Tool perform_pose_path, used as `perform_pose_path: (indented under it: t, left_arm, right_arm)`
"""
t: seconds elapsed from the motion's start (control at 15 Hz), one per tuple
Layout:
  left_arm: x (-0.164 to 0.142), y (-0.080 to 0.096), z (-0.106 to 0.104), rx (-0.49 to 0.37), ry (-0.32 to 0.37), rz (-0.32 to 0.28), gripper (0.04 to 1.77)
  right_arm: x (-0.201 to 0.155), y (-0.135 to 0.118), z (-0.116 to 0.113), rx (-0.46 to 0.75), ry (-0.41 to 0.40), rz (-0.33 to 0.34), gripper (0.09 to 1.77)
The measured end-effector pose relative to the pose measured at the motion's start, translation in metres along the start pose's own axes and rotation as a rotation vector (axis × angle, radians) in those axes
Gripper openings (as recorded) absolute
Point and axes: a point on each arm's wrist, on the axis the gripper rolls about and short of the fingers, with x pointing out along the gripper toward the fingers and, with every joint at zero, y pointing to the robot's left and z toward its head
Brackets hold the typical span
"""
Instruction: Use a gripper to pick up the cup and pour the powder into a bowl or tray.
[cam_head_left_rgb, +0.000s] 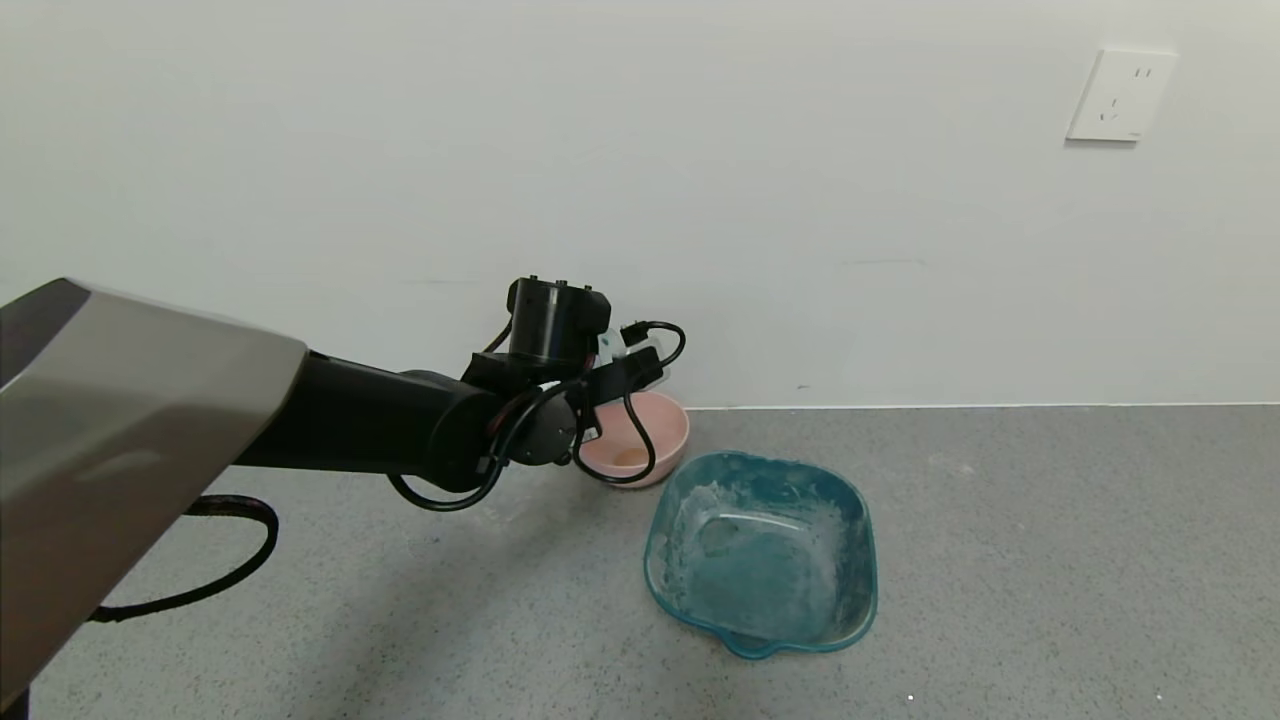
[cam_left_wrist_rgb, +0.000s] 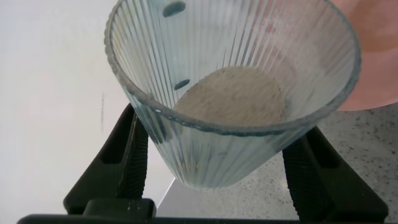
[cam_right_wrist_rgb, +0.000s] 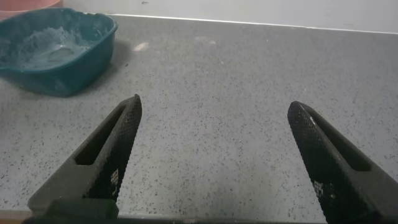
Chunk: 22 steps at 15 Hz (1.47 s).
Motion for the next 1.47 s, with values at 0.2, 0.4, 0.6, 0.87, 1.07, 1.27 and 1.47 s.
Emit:
perform_pose_path:
  t: [0.2, 0.4, 0.6, 0.87, 1.07, 1.27, 1.47]
  left_arm:
    - [0.005, 0.001, 0.002, 0.048, 0.016, 0.017, 1.26]
    - [0.010, 0.000, 0.003, 0.082, 0.044, 0.030, 1.26]
    - [0.013, 0.001, 0.003, 0.138, 0.064, 0.040, 1.26]
    - [0.013, 0.002, 0.003, 0.193, 0.093, 0.054, 1.26]
    - [0.013, 0.001, 0.004, 0.231, 0.118, 0.063, 1.26]
    - [0.012, 0.001, 0.005, 0.263, 0.127, 0.067, 1.26]
    - [0.011, -0.002, 0.008, 0.287, 0.150, 0.075, 1.26]
  right_arm:
    - [0.000, 0.000, 0.000, 0.000, 0.000, 0.000, 1.71]
    - [0.000, 0.000, 0.000, 0.001, 0.000, 0.000, 1.71]
    - [0.000, 0.000, 0.000, 0.000, 0.000, 0.000, 1.71]
    - [0.000, 0.000, 0.000, 0.000, 0.000, 0.000, 1.71]
    - [0.000, 0.000, 0.000, 0.000, 0.000, 0.000, 1.71]
    - [0.000, 0.000, 0.000, 0.000, 0.000, 0.000, 1.71]
    - [0.000, 0.000, 0.000, 0.000, 0.000, 0.000, 1.71]
